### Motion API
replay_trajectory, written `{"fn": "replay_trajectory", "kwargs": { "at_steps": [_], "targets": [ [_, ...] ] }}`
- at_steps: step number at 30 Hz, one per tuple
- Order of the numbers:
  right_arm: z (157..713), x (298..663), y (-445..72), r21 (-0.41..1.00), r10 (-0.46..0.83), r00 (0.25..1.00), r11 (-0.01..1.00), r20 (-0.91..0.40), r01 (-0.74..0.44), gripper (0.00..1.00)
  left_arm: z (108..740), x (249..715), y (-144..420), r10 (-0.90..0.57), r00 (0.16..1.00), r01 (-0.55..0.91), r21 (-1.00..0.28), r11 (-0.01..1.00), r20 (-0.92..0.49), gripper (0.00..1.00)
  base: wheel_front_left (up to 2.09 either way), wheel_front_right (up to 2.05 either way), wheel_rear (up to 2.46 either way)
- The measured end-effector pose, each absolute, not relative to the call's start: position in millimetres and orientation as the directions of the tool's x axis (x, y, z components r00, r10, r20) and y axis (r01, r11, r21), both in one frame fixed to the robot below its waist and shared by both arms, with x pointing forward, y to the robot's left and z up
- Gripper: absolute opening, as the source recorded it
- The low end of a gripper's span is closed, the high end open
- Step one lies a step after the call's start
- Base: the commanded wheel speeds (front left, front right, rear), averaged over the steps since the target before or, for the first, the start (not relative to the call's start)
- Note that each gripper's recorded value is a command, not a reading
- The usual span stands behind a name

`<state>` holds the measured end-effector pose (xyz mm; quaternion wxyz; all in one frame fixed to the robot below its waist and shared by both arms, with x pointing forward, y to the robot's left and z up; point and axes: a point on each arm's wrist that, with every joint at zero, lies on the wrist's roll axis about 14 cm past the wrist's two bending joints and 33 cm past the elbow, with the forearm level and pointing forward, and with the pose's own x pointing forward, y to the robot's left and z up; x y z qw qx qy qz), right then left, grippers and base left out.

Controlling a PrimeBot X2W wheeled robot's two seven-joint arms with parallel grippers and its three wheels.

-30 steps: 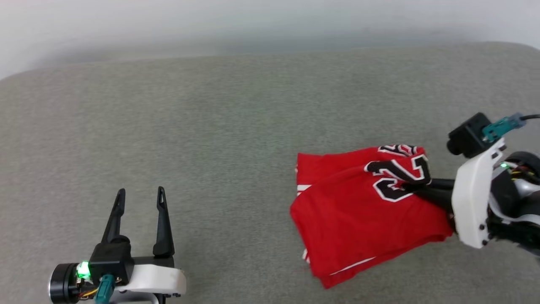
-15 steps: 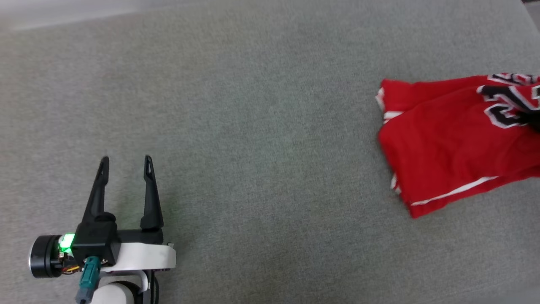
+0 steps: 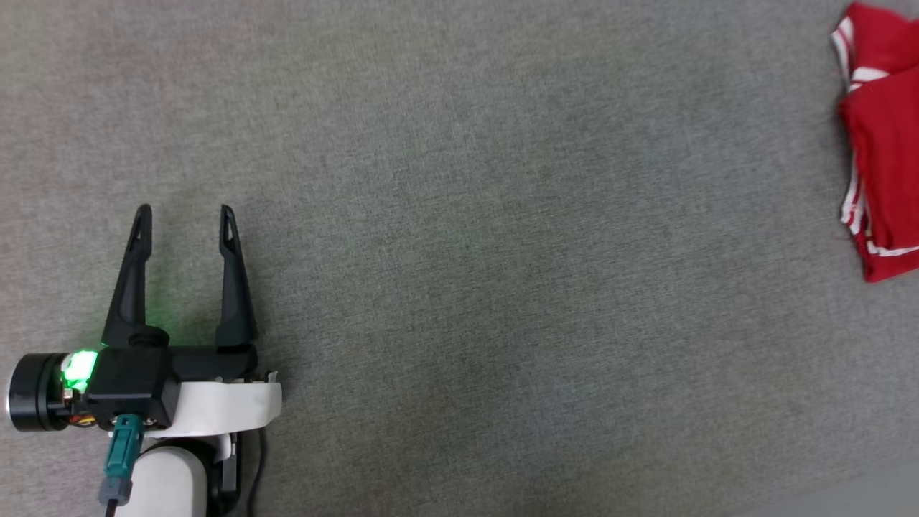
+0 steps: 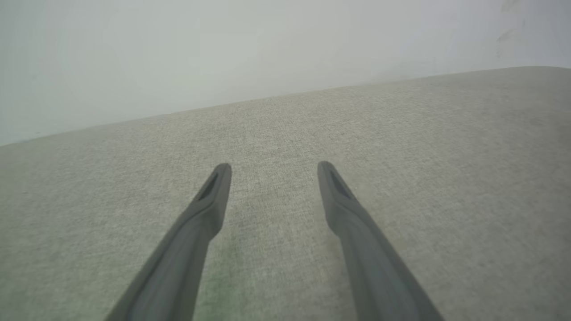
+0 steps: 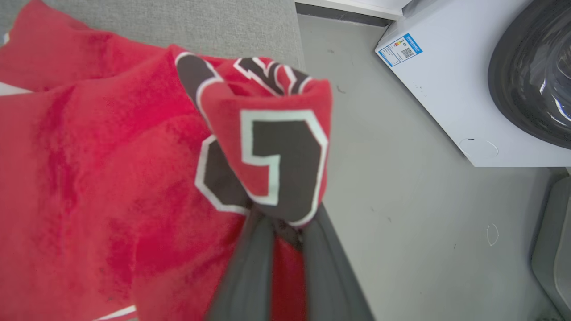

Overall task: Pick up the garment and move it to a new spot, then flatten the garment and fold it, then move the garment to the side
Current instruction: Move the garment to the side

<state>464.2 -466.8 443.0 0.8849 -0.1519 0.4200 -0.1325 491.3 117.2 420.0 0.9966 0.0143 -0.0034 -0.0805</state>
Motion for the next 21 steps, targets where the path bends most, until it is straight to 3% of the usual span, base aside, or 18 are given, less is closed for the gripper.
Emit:
{"fn": "replay_trajectory", "kwargs": {
  "at_steps": [4,7,8,9,10,14,17,18,21],
  "targets": [
    [433,467,-475,-0.441,-0.403,0.593,0.893,-0.697,0.09,0.0,416,493,119,-0.157,0.988,0.157,0.032,0.987,0.0,1.0,0.0,0.0,0.0],
    [424,467,-471,-0.379,-0.39,0.591,0.913,-0.706,0.15,0.0,418,493,121,-0.146,0.989,0.146,0.032,0.989,0.004,1.0,0.0,0.0,0.0],
    [422,466,-468,-0.378,-0.387,0.589,0.914,-0.709,0.146,0.13,419,493,122,-0.142,0.99,0.142,0.031,0.989,0.005,1.0,0.0,0.0,0.0],
    [422,465,-468,-0.386,-0.392,0.589,0.911,-0.707,0.143,0.93,421,491,123,-0.137,0.991,0.137,0.031,0.99,0.006,1.0,0.0,0.0,0.0],
    [427,465,-470,-0.398,-0.4,0.6,0.906,-0.693,0.145,1.0,423,490,123,-0.135,0.991,0.135,0.03,0.99,0.007,1.0,0.0,0.0,0.0],
    [453,471,-479,-0.445,-0.433,0.659,0.881,-0.615,0.163,1.0,433,484,124,-0.124,0.992,0.124,0.021,0.992,0.018,1.0,0.0,0.0,0.0],
    [501,486,-477,-0.484,-0.426,0.78,0.856,-0.458,0.183,1.0,447,470,125,-0.112,0.993,0.111,0.014,0.994,0.028,1.0,0.0,0.0,0.0],
    [501,486,-477,-0.484,-0.426,0.78,0.856,-0.458,0.183,1.0,447,470,125,-0.112,0.993,0.111,0.014,0.994,0.028,1.0,0.0,0.0,0.0],
    [546,505,-458,-0.486,-0.364,0.888,0.852,-0.282,0.195,1.0,462,460,130,-0.086,0.995,0.086,0.009,0.996,0.05,1.0,0.0,0.0,0.0]
  ]
}}
